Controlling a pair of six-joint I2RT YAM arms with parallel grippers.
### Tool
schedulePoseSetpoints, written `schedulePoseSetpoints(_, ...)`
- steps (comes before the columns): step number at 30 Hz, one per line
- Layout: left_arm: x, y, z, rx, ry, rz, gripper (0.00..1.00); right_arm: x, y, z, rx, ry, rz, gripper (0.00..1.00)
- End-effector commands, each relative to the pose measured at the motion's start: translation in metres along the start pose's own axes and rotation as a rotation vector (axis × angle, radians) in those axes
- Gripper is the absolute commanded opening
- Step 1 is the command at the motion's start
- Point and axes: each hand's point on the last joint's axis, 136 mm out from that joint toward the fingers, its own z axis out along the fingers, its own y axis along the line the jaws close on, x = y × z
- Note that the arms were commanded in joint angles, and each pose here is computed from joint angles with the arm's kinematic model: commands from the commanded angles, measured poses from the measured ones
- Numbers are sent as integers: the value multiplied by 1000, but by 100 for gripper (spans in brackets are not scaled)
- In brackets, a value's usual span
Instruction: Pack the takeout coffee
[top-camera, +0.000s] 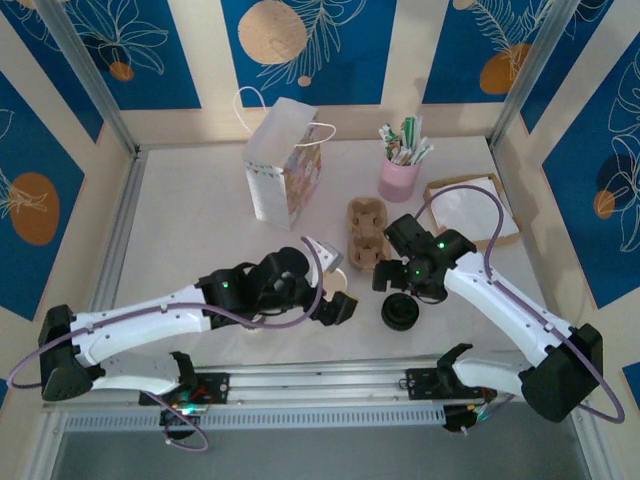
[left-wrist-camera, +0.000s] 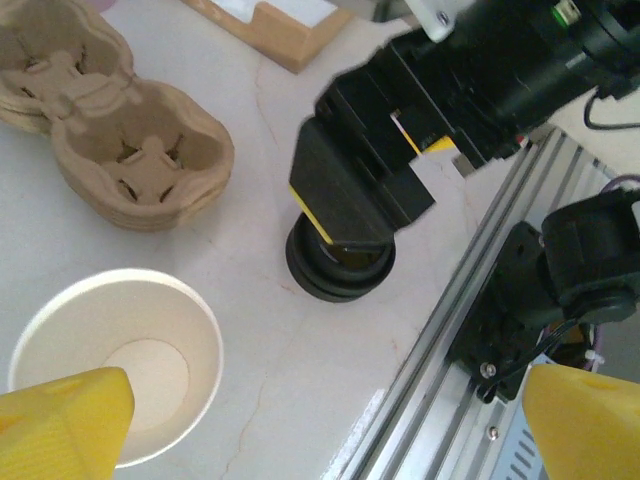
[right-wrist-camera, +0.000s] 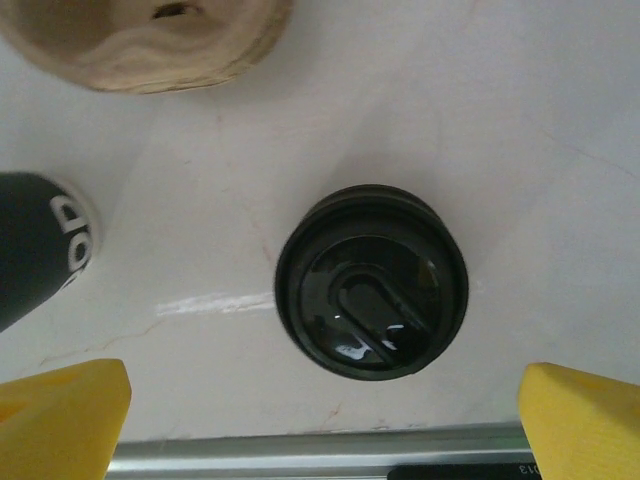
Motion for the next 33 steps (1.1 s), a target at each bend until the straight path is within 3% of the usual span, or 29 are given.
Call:
schedulePoseSetpoints(1, 4, -1, 1, -37, 11, 28, 100, 15, -21, 20, 99, 61, 95, 99)
schedulePoseSetpoints(17, 23, 8, 4, -57, 30, -2, 100, 24, -5, 47, 0, 89, 101, 90)
schedulePoseSetpoints(33, 27, 6, 8, -44, 45, 3, 100, 30, -18, 69, 101, 133, 139, 90)
